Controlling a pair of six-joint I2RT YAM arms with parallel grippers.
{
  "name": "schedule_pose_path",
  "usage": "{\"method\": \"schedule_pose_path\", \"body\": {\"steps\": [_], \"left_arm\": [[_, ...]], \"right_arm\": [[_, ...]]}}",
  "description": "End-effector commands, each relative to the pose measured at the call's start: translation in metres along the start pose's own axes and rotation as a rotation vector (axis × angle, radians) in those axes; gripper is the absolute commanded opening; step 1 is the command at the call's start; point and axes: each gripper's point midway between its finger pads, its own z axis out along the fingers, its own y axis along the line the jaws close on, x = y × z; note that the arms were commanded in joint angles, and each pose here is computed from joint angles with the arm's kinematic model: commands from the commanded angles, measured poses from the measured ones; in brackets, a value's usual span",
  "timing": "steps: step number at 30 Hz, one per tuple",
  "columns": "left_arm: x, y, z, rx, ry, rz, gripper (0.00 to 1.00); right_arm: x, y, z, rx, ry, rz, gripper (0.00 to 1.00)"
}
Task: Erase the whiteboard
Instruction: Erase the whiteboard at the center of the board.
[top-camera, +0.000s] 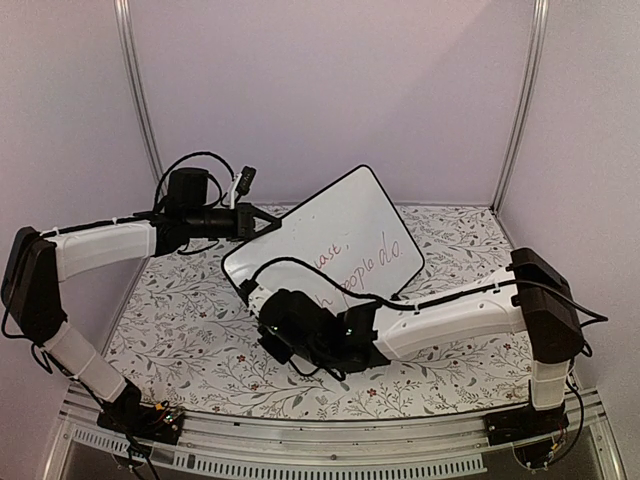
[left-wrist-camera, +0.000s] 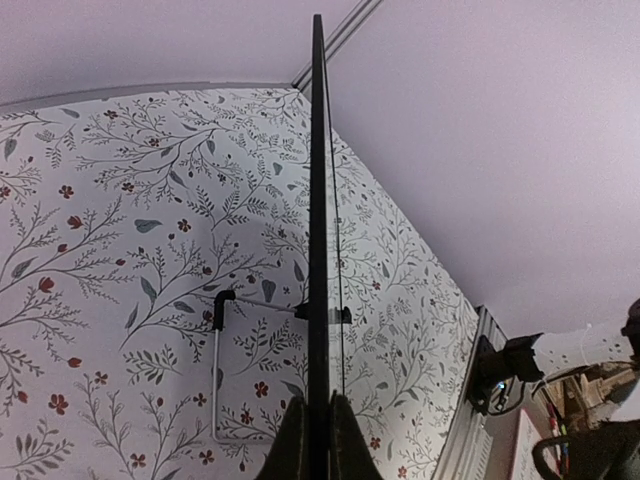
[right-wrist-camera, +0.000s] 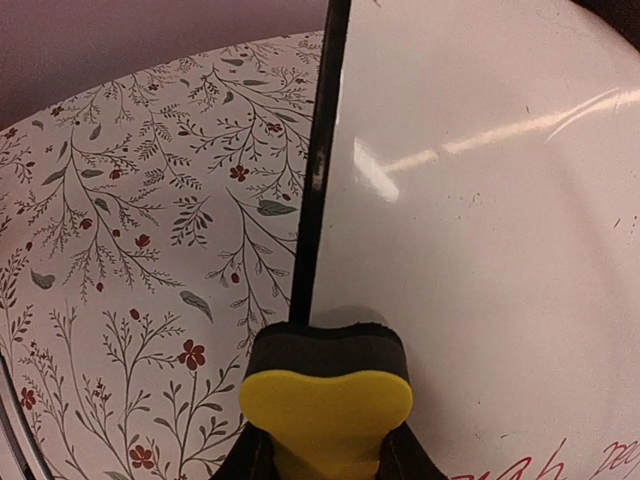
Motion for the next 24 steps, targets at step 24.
{"method": "schedule_pose_path", "body": {"steps": [24], "left_arm": [[-0.011,-0.027,-0.006,0.073,-0.035,0.067,0.0]], "right_arm": [[-0.104,-0.18,-0.051,0.2,-0.363,0.132,0.0]]}}
